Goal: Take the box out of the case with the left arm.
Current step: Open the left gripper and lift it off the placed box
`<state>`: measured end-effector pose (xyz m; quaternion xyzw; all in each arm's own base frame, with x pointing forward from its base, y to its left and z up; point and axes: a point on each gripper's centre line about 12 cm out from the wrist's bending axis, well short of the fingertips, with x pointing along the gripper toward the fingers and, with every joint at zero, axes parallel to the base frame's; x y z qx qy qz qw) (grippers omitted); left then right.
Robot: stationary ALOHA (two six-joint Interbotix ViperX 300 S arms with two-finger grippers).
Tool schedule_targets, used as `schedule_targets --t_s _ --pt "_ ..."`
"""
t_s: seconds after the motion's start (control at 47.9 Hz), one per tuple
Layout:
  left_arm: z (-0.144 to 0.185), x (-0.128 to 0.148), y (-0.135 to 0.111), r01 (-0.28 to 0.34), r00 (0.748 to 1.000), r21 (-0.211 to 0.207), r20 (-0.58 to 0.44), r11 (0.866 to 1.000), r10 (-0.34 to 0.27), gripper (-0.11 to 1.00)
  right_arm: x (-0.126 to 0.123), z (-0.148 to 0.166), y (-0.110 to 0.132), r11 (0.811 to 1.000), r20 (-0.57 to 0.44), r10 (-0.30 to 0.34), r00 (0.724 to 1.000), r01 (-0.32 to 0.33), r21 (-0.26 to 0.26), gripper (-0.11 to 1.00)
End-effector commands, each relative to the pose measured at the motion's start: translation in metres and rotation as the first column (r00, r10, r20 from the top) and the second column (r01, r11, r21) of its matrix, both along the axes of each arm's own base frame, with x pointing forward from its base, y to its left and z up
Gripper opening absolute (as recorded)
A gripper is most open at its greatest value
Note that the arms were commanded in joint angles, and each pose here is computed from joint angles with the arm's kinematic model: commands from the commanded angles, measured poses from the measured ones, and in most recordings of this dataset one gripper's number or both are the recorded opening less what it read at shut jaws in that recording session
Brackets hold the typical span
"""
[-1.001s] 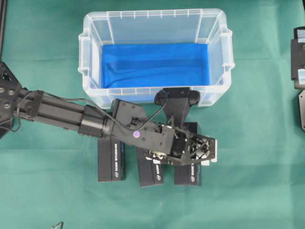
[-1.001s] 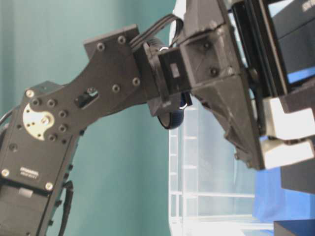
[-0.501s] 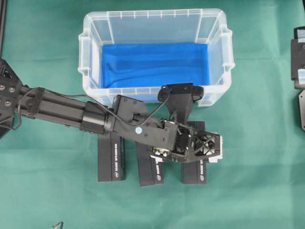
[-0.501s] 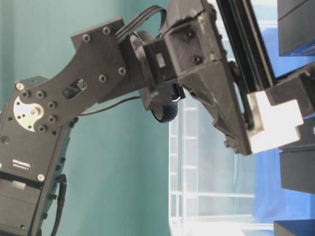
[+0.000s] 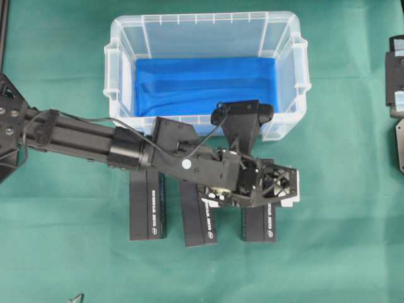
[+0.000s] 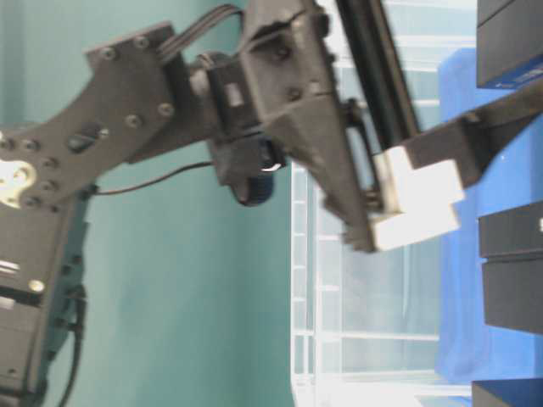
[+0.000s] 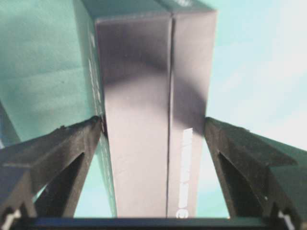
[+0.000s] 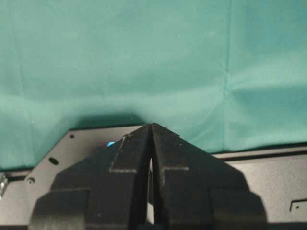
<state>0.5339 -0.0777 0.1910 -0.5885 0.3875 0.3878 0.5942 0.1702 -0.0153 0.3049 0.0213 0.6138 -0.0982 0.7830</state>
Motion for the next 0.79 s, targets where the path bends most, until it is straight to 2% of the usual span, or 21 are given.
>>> schedule_targets --t_s 0.0,0.313,0.48,0.584,0.772 --pt "0.057 -0.004 0.005 -0.007 0.996 0.000 0.085 1.000 0.007 0.82 0.001 0.004 -0.001 1.000 0.014 0.000 1.000 0.000 -0.003 0.00" --pt "0.109 -0.006 0.015 -0.026 0.990 -0.004 0.142 1.000 0.026 0.82 0.001 0.004 -0.001 1.000 0.015 0.000 1.000 0.000 -0.003 0.00" --pt "0.128 0.001 0.015 0.003 0.981 0.009 0.192 1.000 -0.005 0.82 0.002 0.004 -0.001 1.000 0.017 -0.001 1.000 0.001 -0.003 0.00" --pt "0.136 0.002 0.016 0.016 0.983 0.024 0.180 1.000 -0.020 0.81 0.002 0.004 -0.001 1.000 0.017 0.000 1.000 0.000 -0.004 0.00" --pt "0.136 -0.003 0.020 0.018 0.995 0.040 0.100 0.999 -0.022 0.82 0.001 0.004 -0.001 1.000 0.015 -0.001 1.000 0.001 -0.003 0.00"
